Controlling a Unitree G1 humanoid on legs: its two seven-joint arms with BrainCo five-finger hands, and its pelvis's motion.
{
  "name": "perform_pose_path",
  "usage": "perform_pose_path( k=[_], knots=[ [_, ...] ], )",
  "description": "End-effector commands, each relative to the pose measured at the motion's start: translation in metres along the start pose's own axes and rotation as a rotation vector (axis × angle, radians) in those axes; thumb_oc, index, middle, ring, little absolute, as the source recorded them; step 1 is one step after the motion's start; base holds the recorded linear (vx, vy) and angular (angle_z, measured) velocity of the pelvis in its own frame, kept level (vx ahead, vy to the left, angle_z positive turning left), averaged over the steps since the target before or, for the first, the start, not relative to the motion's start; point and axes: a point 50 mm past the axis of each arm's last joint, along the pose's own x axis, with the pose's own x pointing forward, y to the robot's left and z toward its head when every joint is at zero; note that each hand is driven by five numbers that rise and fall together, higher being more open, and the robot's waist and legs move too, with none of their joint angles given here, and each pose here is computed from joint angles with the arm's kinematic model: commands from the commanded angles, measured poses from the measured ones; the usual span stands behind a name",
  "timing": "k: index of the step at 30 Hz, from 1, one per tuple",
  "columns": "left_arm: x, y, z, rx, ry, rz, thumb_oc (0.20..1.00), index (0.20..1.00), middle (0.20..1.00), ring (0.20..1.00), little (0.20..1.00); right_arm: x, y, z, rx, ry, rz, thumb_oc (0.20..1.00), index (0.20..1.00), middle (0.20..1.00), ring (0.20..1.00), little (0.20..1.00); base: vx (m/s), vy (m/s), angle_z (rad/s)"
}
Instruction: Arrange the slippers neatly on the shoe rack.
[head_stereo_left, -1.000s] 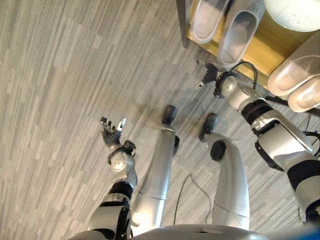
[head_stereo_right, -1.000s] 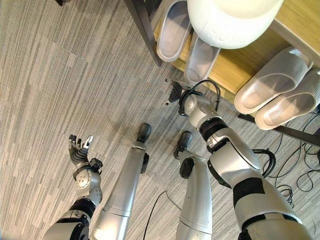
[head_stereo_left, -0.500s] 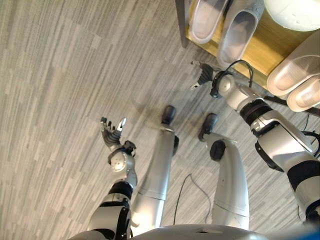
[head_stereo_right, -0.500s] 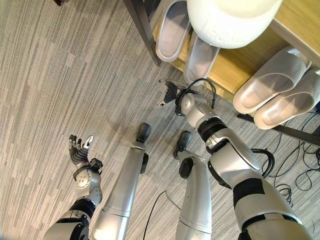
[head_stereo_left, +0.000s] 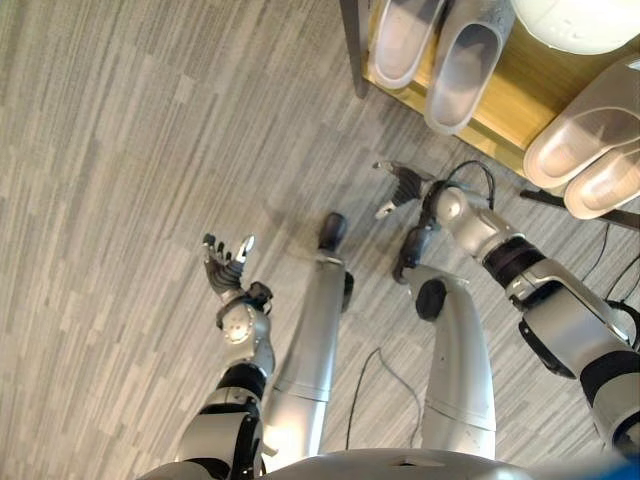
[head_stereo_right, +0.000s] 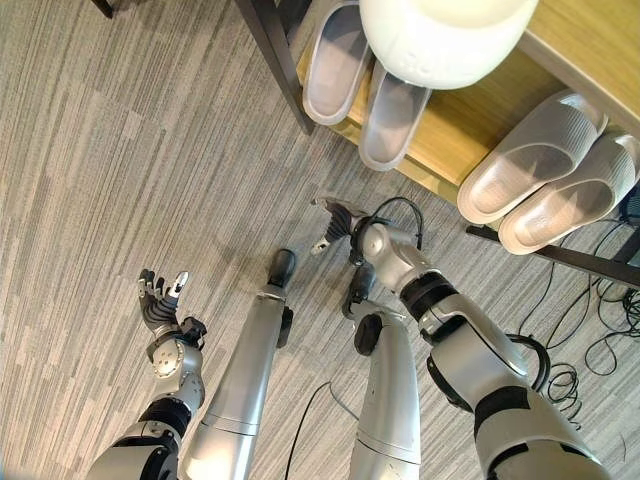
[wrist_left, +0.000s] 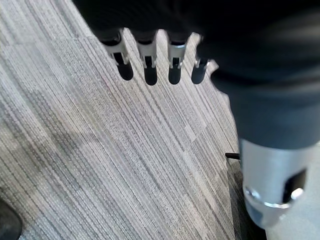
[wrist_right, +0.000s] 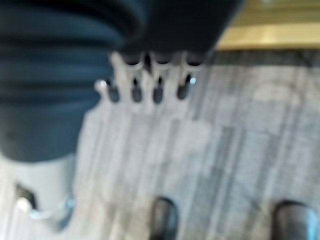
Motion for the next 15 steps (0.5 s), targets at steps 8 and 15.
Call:
perform_pose_path(
  k=[8, 15],
  knots=[
    [0.0, 0.019, 0.002, 0.024, -0.023, 0.064, 1.0, 1.0, 1.0, 1.0, 1.0, -0.028, 0.003, -0.025, -0.031, 0.007, -0.042, 1.0, 1.0, 1.0, 1.0, 1.0, 0.0, -0.012, -0.06],
    [0.0, 0.016, 0.003, 0.017, -0.032, 0.07, 1.0, 1.0, 1.0, 1.0, 1.0, -0.038, -0.012, -0.051, -0.091, 0.096, -0.132, 1.0, 1.0, 1.0, 1.0, 1.0, 0.0, -0.001, -0.01]
  ],
)
